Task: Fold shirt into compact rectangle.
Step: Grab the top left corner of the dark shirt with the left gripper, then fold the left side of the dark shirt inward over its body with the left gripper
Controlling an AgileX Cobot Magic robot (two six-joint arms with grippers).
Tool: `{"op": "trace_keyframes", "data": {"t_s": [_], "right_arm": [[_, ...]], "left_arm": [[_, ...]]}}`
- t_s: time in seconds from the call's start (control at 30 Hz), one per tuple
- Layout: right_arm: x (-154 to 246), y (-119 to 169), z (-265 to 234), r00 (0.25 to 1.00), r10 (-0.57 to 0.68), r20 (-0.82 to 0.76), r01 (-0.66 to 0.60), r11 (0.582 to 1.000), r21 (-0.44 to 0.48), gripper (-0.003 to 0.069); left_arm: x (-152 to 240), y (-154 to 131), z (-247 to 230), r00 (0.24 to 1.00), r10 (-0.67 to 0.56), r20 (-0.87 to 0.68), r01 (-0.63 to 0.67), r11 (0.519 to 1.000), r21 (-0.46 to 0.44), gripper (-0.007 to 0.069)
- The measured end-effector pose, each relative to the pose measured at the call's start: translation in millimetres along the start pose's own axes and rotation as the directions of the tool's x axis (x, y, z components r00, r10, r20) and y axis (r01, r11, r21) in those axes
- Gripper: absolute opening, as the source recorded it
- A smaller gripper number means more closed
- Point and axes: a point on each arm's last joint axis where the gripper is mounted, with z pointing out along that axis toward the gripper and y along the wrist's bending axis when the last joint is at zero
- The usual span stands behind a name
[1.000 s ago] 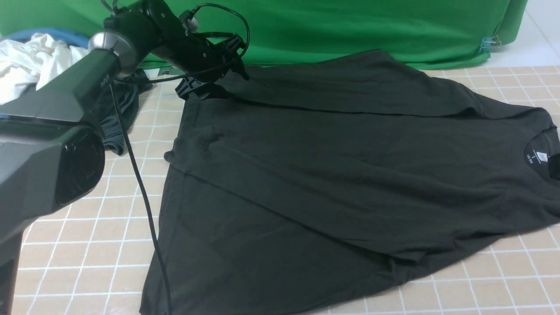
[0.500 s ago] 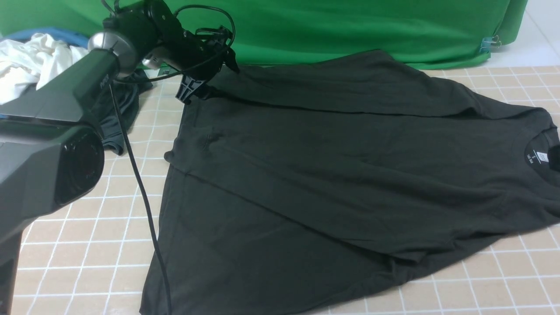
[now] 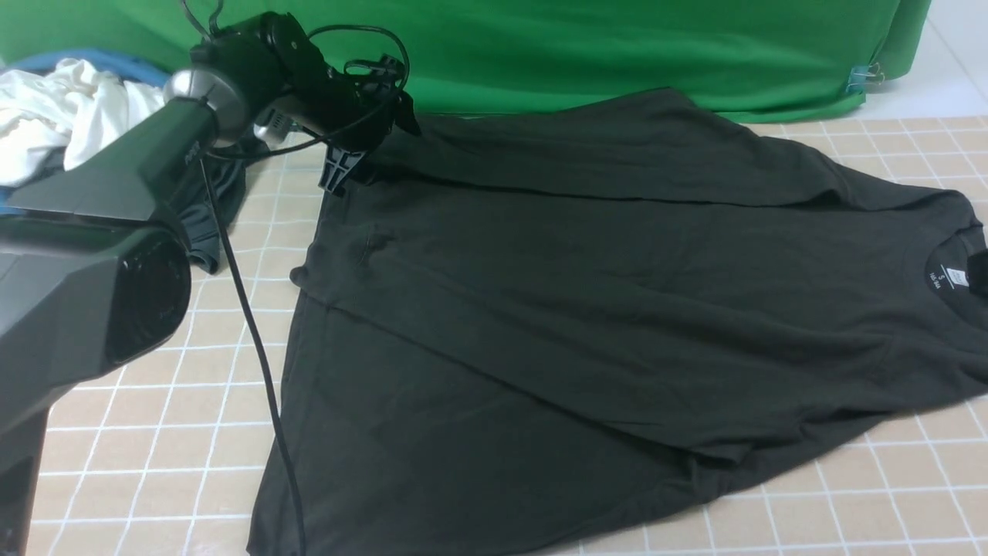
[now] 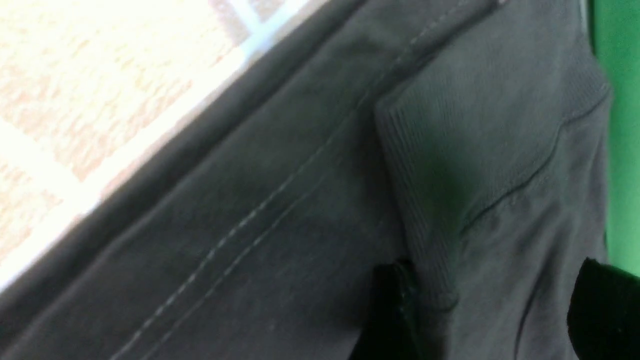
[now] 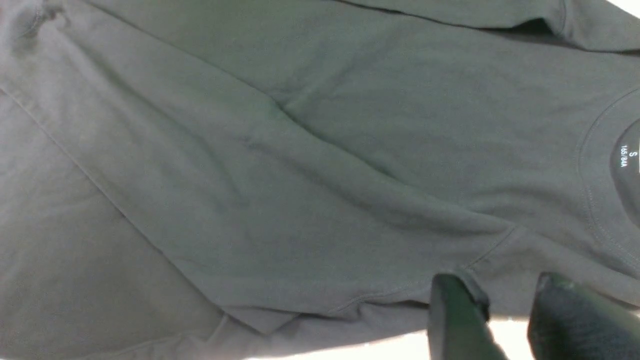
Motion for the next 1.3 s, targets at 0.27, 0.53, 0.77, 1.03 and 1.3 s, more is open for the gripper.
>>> {"op": "trace_keyframes", "data": {"t_s": [0.27,0.53,0.77,1.03,1.3], "right_arm": [[0.0,0.0,0.0,1.0,0.0,0.0,0.0,1.0,0.0,0.0238],[-0.1,0.0,0.0,1.0,0.0,0.001,0.0,1.0,0.0,0.0238],[-0.2,0.0,0.0,1.0,0.0,0.002,0.0,1.0,0.0,0.0234],[-0.3,0.0,0.0,1.0,0.0,0.003,0.0,1.0,0.0,0.0235],[-0.3,0.0,0.0,1.0,0.001,0.003,-0.001,1.0,0.0,0.0234]], "left_arm": [[-1.4,-0.4,7.7,0.999,-0.034,0.014,0.033,0.998,0.056,0.0446],[-2.9,-1.3,9.9,0.999,-0.031,0.03,0.028,0.996,0.082,0.0429],[-3.8,2.8,13.6,0.999,0.005,0.05,-0.008,0.998,0.058,0.0231],[-5.0,6.0,14.8,0.997,0.057,0.058,-0.059,0.998,0.033,0.002],[3.0,-15.2,-24.4,0.976,0.218,0.014,-0.217,0.976,-0.034,0.002]]}}
